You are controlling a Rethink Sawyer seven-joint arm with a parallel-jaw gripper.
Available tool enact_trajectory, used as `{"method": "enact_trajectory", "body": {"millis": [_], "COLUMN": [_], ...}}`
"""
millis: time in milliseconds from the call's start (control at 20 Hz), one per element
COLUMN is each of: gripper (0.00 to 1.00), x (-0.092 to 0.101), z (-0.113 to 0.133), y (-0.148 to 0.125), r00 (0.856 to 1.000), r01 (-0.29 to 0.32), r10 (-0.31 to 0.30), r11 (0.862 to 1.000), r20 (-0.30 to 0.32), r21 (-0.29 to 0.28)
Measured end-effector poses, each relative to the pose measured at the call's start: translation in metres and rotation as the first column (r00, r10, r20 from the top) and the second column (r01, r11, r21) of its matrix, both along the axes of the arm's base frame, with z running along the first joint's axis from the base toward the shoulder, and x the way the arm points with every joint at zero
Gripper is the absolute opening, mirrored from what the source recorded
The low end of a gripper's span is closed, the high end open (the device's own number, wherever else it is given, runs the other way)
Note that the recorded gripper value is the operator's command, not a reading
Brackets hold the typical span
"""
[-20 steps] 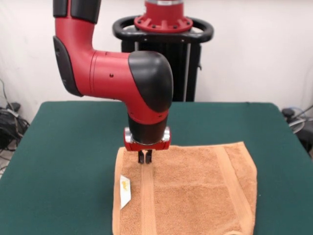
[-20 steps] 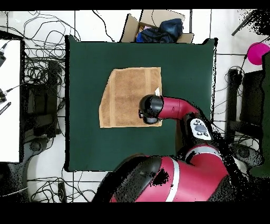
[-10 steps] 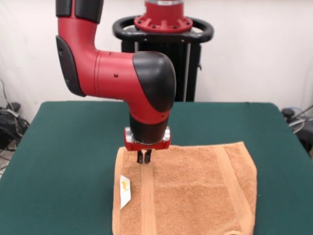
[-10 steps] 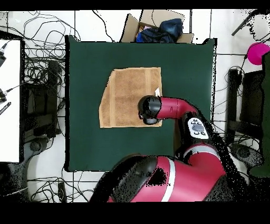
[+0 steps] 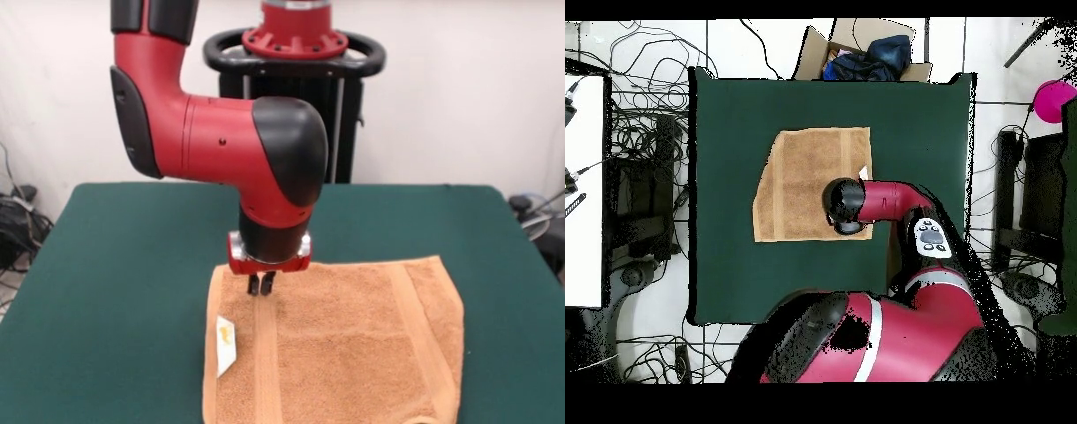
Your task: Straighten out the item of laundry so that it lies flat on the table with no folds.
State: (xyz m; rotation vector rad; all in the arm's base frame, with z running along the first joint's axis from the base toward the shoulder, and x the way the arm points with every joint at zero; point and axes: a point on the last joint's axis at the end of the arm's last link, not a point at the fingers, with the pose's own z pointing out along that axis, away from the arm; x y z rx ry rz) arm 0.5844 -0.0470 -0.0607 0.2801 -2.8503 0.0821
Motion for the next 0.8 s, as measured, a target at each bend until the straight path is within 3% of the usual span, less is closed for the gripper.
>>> {"method": "enact_trajectory", "body": {"millis": [800], "gripper": [0.00], "x": [0.0099], "z": [-0.0057], "y": [0.0098], "r00": [0.995], "r01": [-0.057], "r10": [0.051], "r11": [0.996], "r20": [-0.091], "r21": [-0.073]}}
